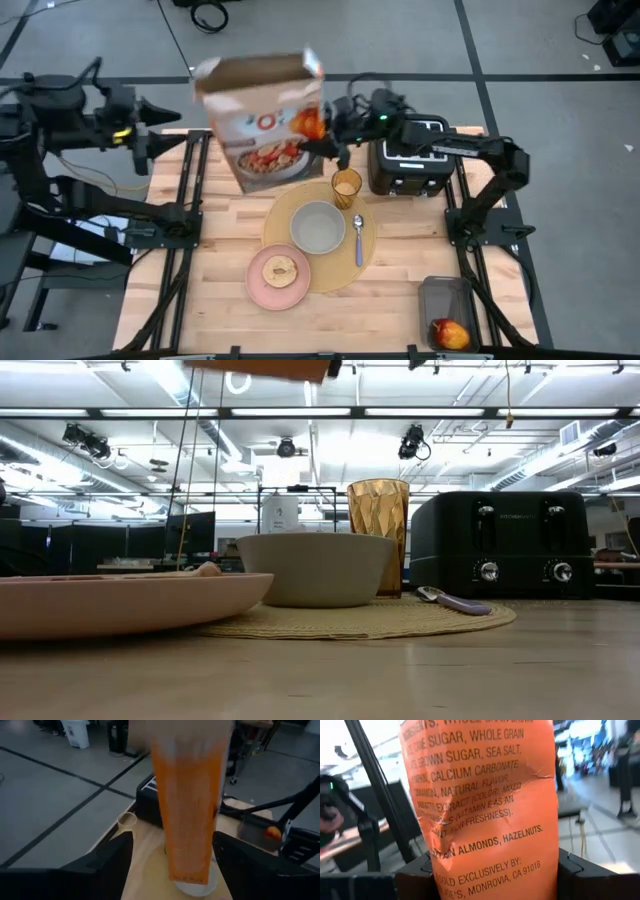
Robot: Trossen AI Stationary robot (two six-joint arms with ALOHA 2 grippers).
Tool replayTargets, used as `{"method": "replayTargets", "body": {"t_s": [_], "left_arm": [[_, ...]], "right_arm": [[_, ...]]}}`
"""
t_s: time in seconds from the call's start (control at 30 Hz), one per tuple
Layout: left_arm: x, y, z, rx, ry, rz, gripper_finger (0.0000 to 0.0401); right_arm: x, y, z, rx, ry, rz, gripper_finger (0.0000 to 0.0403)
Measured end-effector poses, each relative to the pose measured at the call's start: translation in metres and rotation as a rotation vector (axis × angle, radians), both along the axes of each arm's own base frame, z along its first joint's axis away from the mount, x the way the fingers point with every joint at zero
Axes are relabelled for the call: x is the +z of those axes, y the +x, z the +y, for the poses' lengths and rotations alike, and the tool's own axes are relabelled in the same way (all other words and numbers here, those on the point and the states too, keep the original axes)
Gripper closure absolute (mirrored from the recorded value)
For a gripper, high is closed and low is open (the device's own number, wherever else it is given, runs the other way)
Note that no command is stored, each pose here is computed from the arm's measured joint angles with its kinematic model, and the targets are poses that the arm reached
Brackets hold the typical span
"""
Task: Arrange a breakfast setting
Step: Pour the cereal on the gray bowl
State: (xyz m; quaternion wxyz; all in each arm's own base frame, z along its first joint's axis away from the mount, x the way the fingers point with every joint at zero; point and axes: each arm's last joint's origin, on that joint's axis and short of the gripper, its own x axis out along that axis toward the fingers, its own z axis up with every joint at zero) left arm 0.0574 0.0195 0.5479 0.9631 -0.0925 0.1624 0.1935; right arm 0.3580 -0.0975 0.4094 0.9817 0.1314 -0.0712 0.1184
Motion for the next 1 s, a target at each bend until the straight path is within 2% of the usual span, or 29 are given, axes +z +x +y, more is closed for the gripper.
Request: {"method": "replayTargets", "body": {"t_s": [0.2,0.4,0.63,0.8,0.9,1.0], "left_arm": [[-0.016,0.043,0.010,-0.090,0.016,-0.075,0.0117],[-0.039,0.087,0.023,-0.129,0.038,0.032,0.0082],[-0.034,0.099,0.023,-0.210,0.070,-0.029,0.0050],[-0.028,0.101,0.021,-0.263,0.032,-0.103,0.0048],[-0.023,0.102,0.021,-0.278,0.056,-0.151,0.0048],[-0.025,0.110,0.024,-0.280,0.057,-0.140,0.0048]], "right_arm": [[0.030,-0.027,0.008,-0.032,-0.015,-0.080,0.0188],[0.041,-0.044,0.014,-0.044,-0.047,-0.062,0.0189],[0.047,-0.059,0.018,-0.087,-0.087,-0.028,0.0190],[0.047,-0.062,0.017,-0.125,-0.110,-0.012,0.0192],[0.050,-0.066,0.017,-0.128,-0.117,-0.029,0.0192],[0.050,-0.065,0.018,-0.119,-0.118,-0.027,0.0192]]}}
